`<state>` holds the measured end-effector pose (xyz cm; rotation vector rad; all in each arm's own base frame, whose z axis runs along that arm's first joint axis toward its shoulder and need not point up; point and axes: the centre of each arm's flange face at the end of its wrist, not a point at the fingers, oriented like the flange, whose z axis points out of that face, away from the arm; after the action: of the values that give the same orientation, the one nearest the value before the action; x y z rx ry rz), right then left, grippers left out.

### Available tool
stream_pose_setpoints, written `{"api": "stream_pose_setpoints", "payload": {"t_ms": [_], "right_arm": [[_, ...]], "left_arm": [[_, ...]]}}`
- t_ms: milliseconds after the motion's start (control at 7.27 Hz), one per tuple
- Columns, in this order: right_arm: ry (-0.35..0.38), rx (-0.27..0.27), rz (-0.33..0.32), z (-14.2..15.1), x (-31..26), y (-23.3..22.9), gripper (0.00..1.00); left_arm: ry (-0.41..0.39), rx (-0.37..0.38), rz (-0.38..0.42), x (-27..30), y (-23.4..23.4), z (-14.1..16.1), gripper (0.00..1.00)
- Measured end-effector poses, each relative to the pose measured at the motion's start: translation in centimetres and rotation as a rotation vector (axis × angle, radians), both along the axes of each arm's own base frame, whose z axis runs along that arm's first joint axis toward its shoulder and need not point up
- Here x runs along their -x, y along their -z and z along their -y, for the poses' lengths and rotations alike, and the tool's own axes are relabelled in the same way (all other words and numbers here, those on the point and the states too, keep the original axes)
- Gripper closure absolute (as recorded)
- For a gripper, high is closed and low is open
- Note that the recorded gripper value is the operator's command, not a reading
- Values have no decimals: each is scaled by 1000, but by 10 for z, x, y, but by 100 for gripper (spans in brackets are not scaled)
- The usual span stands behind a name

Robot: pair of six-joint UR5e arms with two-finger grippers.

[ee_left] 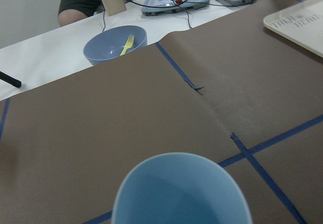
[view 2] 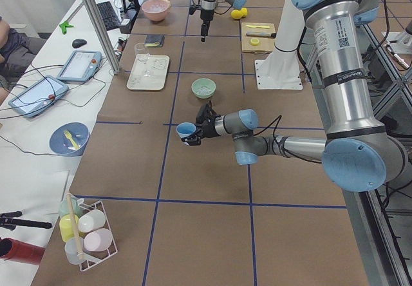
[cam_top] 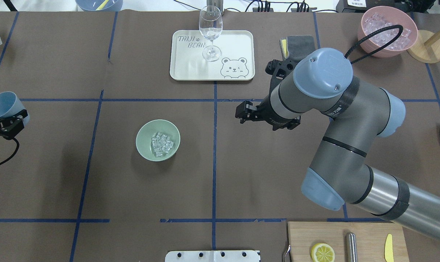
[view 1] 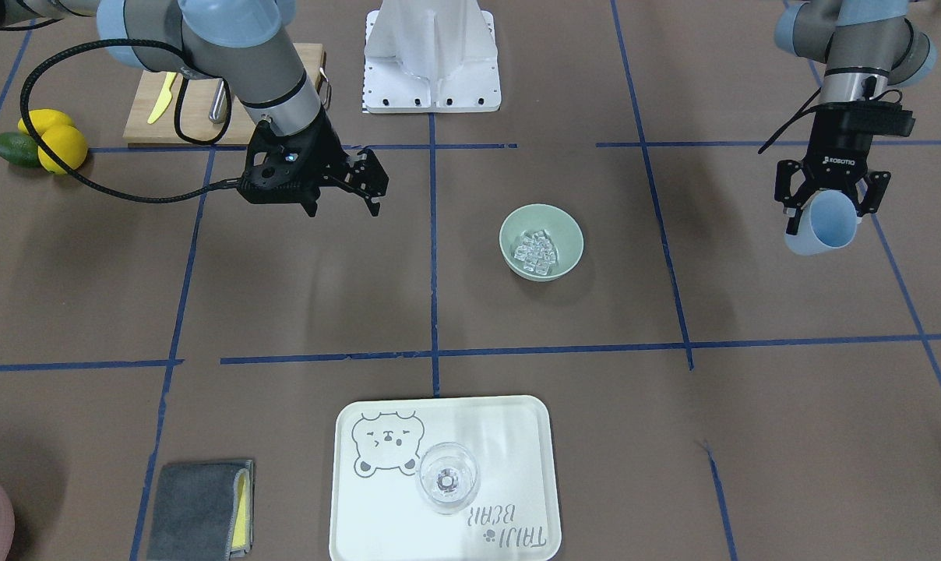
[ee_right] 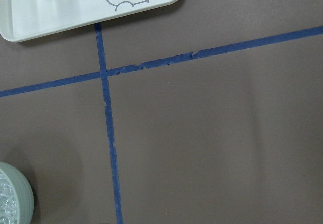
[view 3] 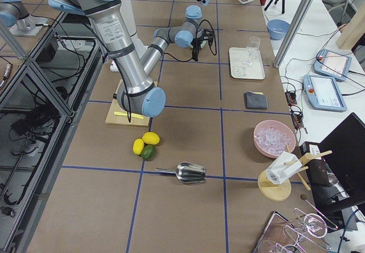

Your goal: Pour ice into bowl

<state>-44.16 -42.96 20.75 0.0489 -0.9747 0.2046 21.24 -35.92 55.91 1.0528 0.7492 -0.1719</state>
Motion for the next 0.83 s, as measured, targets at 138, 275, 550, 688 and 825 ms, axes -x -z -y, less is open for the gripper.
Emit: {"api": "stream_pose_setpoints", "payload": {"t_ms": [138,275,550,688,825], "right_arm": [[-1,1,2,-1,0,1,0],[-2,1,4,-1,-1,2,0],[-1,0,7,-2,-1,3,0],[0,-1,9,-3,-1,4,0],[0,-1,10,-4,-1,4,0]], "left_arm": [[36,11,-32,-9,-6,-7,100],[62,22,-49,-23,-15,-17,100],[107,47,-62,-45,-41,-33,100],[129,48,-68,-54,-48,-37,100],[148,46,-73,-68,-54,-38,100]]}}
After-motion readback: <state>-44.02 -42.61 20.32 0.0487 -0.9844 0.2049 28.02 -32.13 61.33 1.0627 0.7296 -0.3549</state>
